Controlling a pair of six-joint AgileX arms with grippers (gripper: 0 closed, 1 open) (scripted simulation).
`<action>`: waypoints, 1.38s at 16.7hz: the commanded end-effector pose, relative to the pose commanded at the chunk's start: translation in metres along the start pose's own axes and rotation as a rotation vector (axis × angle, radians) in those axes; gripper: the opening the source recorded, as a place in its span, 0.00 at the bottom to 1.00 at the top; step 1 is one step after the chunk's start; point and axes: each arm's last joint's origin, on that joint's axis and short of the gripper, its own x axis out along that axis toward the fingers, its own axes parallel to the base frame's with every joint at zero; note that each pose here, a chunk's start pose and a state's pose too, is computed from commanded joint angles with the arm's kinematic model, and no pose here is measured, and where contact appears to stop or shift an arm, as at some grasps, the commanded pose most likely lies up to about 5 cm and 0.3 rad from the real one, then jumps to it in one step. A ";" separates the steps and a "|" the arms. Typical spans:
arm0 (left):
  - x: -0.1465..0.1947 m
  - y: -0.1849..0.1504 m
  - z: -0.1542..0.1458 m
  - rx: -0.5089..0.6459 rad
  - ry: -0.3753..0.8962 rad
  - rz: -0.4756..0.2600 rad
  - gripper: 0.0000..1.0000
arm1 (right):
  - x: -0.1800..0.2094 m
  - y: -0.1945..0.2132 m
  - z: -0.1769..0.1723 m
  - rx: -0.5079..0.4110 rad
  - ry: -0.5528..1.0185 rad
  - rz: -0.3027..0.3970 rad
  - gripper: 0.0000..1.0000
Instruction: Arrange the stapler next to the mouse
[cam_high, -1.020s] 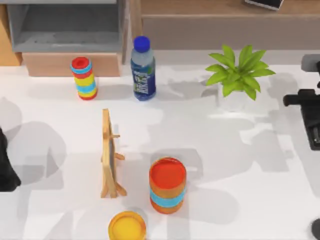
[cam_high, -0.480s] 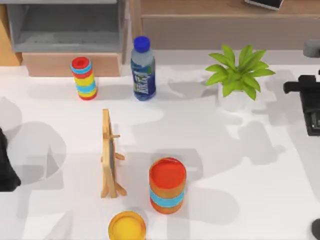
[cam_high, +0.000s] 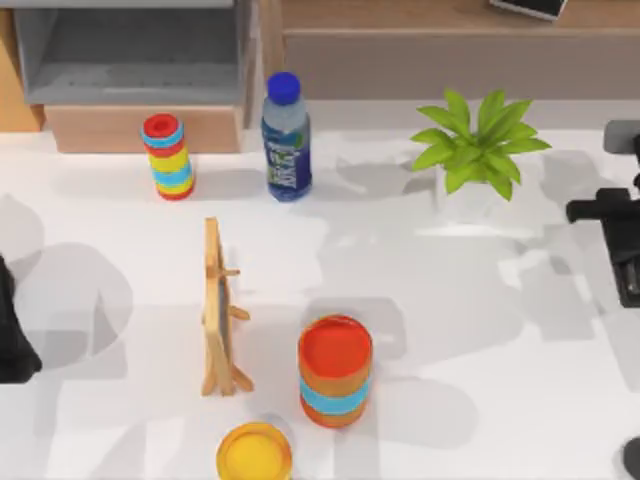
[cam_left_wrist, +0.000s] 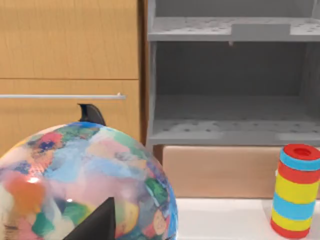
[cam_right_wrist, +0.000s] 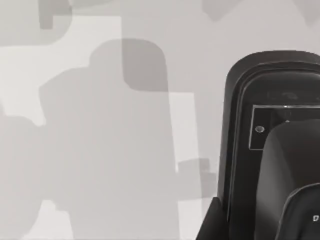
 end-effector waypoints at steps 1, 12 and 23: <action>0.000 0.000 0.000 0.000 0.000 0.000 1.00 | 0.007 -0.001 -0.002 0.001 0.023 -0.006 0.00; 0.000 0.000 0.000 0.000 0.000 0.000 1.00 | 0.032 -0.003 -0.012 0.003 0.115 -0.026 0.15; 0.000 0.000 0.000 0.000 0.000 0.000 1.00 | 0.032 -0.003 -0.012 0.003 0.115 -0.026 0.98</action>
